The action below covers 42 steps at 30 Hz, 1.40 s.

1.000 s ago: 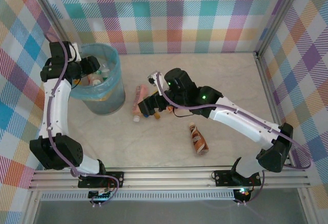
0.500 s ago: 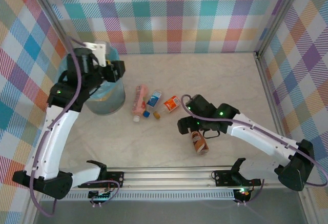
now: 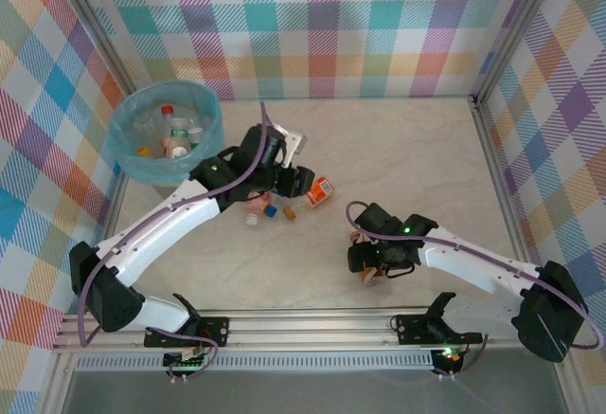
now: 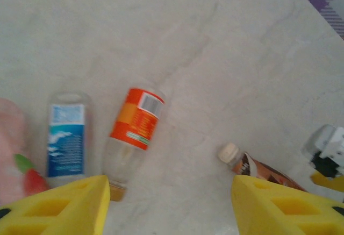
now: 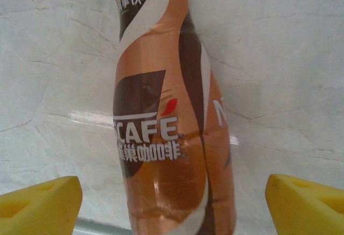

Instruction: Put the plastic bottles in the bin

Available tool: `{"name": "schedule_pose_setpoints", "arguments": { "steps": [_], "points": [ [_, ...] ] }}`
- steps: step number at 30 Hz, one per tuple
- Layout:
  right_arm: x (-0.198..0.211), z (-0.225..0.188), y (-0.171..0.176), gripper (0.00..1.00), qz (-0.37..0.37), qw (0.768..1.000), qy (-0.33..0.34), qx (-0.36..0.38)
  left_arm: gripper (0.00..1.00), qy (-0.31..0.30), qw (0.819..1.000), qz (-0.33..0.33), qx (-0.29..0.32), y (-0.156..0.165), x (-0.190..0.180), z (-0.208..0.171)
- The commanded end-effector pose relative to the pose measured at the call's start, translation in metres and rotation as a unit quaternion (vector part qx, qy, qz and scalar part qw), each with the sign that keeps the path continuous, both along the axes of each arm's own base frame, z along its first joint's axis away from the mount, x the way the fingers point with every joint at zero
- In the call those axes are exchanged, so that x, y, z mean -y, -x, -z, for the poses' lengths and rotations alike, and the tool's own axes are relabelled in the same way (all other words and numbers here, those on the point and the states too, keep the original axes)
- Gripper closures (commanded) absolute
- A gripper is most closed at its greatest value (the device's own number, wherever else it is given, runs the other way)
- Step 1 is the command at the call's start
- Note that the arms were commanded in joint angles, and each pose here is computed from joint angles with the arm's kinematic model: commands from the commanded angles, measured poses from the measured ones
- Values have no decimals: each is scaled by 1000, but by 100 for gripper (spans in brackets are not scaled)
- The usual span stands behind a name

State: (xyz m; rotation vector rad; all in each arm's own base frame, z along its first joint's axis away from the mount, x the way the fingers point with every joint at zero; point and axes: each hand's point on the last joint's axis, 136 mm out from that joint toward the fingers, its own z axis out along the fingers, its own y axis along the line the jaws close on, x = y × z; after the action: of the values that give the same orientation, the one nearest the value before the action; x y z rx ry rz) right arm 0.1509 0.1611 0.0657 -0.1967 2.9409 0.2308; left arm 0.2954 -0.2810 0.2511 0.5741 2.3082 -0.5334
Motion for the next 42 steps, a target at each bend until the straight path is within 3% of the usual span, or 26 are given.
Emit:
{"name": "schedule_pose_setpoints", "arguments": {
  "steps": [1,5,12,16,21,29,37,42],
  "points": [
    [-9,14,0,14,10,1000,-15,-19,38,41,998,-18,-48,6,18,18],
    [-10,30,2,25,3,999,0,-40,36,26,995,-46,-87,6,16,40],
    [-12,29,0,46,-6,999,0,-37,35,-10,993,-75,-89,0,5,41],
    [-17,4,-8,47,-17,999,-29,5,35,2,992,-89,-95,-5,2,27],
    [-38,-49,-24,46,-68,988,-101,92,34,68,988,-72,-115,-9,10,-9],
    [-85,-160,-42,43,-163,926,-241,242,35,178,970,27,-162,10,40,-75],
    [-107,-202,-35,45,-201,890,-314,261,46,208,956,66,-193,28,49,-82],
    [-106,-203,-32,45,-195,891,-320,255,50,202,955,67,-208,31,50,-73]
  ]
}}
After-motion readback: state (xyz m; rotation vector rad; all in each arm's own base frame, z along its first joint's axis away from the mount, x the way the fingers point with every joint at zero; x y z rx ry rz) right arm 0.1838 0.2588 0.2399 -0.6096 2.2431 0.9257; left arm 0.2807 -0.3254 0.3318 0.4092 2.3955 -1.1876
